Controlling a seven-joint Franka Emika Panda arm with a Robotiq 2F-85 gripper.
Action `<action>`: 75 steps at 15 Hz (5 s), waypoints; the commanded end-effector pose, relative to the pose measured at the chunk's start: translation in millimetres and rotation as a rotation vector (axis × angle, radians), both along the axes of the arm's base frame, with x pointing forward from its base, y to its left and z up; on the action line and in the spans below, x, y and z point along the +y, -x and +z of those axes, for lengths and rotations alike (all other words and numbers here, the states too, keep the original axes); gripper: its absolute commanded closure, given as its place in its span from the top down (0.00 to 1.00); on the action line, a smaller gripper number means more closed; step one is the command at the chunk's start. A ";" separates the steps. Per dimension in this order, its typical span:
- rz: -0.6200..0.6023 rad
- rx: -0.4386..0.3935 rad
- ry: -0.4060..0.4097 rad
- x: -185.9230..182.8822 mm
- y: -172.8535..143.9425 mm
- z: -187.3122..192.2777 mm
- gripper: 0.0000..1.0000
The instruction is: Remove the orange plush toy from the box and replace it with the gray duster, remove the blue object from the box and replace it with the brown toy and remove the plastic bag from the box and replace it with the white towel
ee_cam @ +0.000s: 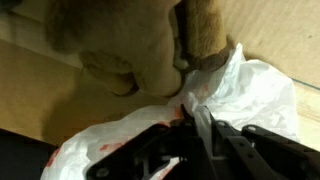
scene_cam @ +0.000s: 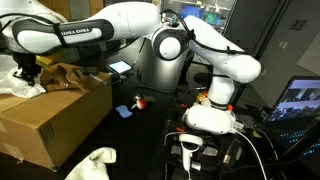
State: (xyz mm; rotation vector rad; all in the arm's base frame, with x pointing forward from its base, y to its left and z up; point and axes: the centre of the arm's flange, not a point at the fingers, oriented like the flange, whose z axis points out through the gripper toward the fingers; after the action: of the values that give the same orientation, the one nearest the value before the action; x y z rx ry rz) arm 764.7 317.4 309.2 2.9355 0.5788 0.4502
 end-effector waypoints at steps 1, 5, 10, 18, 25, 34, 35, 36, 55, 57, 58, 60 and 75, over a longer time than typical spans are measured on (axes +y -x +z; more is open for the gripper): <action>0.075 -0.046 0.009 11.5 -14.0 29.1 0.00; 0.204 -0.067 0.009 19.4 -7.4 45.5 0.00; 0.438 -0.060 0.036 15.2 34.8 87.0 0.00; 0.829 -0.007 0.103 17.5 102.1 112.5 0.00; 0.971 0.143 0.165 27.5 133.8 54.5 0.00; 0.833 0.120 0.162 13.1 182.3 -0.8 0.00; 0.784 0.121 0.154 8.5 188.4 -2.9 0.00; 0.731 0.127 0.160 3.2 194.6 -3.0 0.00; 0.365 0.260 0.142 -107.1 448.8 38.4 0.00; 0.349 0.296 0.111 -131.1 479.3 30.9 0.00; 0.325 0.298 0.106 -140.3 484.1 24.0 0.00; 0.281 0.284 0.101 -155.8 477.2 6.5 0.00; 0.214 0.455 -0.019 -165.0 318.5 -107.4 0.00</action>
State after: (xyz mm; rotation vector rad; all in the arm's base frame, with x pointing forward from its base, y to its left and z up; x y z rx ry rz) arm 426.6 136.3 212.4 3.0311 0.7948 -0.0934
